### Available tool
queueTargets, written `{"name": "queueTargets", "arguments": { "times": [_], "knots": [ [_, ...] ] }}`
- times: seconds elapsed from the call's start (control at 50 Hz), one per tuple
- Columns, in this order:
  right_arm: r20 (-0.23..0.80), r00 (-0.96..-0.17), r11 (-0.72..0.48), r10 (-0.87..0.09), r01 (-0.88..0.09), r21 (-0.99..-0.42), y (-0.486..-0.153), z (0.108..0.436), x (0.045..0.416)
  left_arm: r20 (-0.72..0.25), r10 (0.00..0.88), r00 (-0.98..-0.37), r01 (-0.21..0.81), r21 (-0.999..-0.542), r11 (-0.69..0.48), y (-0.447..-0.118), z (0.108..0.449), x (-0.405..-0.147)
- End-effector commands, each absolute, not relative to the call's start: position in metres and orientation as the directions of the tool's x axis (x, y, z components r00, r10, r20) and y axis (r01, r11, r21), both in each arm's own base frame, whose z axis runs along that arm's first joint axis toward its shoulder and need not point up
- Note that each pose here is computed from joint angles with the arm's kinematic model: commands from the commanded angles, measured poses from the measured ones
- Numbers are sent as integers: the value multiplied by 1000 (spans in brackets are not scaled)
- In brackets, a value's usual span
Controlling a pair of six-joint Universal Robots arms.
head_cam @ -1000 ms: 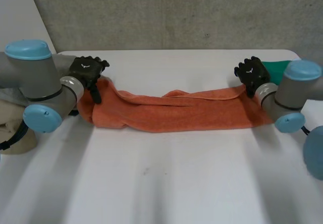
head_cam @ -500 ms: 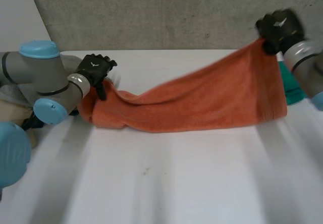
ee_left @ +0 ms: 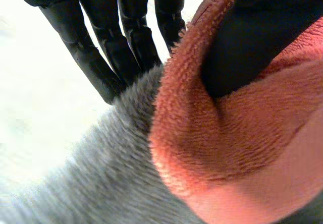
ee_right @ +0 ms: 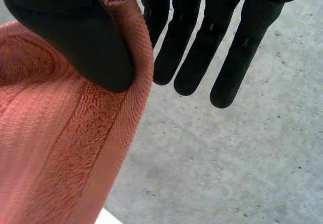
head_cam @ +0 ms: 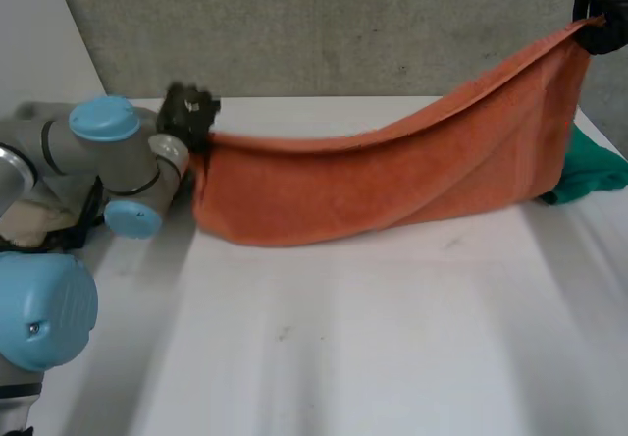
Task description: Fold the laundry.
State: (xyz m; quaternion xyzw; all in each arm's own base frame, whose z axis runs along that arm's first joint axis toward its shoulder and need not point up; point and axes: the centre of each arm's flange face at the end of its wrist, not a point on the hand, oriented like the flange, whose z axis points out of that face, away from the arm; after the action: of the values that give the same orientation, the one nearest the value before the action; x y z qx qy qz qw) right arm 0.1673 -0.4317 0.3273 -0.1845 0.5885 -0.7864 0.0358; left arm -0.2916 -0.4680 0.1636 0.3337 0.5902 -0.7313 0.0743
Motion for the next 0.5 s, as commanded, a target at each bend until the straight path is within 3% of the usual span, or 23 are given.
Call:
{"name": "queueTargets", "arguments": {
  "times": [0.02, 0.06, 0.08, 0.1, 0.12, 0.14, 0.2, 0.26, 0.28, 0.34, 0.36, 0.44, 0.5],
  "knots": [
    [264, -961, -496, -81, -191, -847, -470, 359, 177, -468, 1, -884, 354, -671, -652, -479, 284, -296],
    [210, -978, -602, 17, -177, -778, -477, 388, 174, -370, -70, -926, 296, -600, -743, -472, 333, -290],
    [210, -978, -603, 17, -177, -778, -477, 388, 174, -334, -83, -939, 273, -577, -770, -469, 349, -287],
    [143, -986, -690, 88, -164, -705, -478, 413, 169, -303, -85, -949, 250, -559, -791, -465, 362, -285],
    [131, -987, -704, 97, -161, -692, -478, 416, 168, -243, -86, -966, 205, -523, -827, -457, 387, -279],
    [92, -988, -752, 124, -154, -641, -475, 432, 165, -219, -84, -972, 188, -511, -839, -454, 396, -276],
    [84, -989, -767, 118, -144, -625, -473, 438, 166, -175, -59, -983, 141, -506, -851, -445, 417, -266],
    [110, -990, -727, 92, -143, -672, -473, 427, 169, -177, -23, -984, 118, -550, -827, -442, 413, -264],
    [127, -989, -679, 70, -141, -720, -473, 416, 170, -184, 11, -983, 102, -595, -798, -442, 403, -264],
    [157, -987, -599, 24, -140, -788, -472, 394, 173, -201, 55, -978, 95, -664, -742, -442, 380, -264],
    [179, -984, -541, -8, -146, -828, -471, 377, 174, -213, 82, -974, 96, -708, -700, -441, 361, -265],
    [220, -969, -392, -111, -161, -906, -464, 331, 178, -258, 151, -954, 126, -805, -580, -435, 303, -269],
    [232, -959, -293, -160, -179, -939, -460, 300, 178, -282, 195, -939, 148, -848, -509, -429, 268, -271]
  ]
}}
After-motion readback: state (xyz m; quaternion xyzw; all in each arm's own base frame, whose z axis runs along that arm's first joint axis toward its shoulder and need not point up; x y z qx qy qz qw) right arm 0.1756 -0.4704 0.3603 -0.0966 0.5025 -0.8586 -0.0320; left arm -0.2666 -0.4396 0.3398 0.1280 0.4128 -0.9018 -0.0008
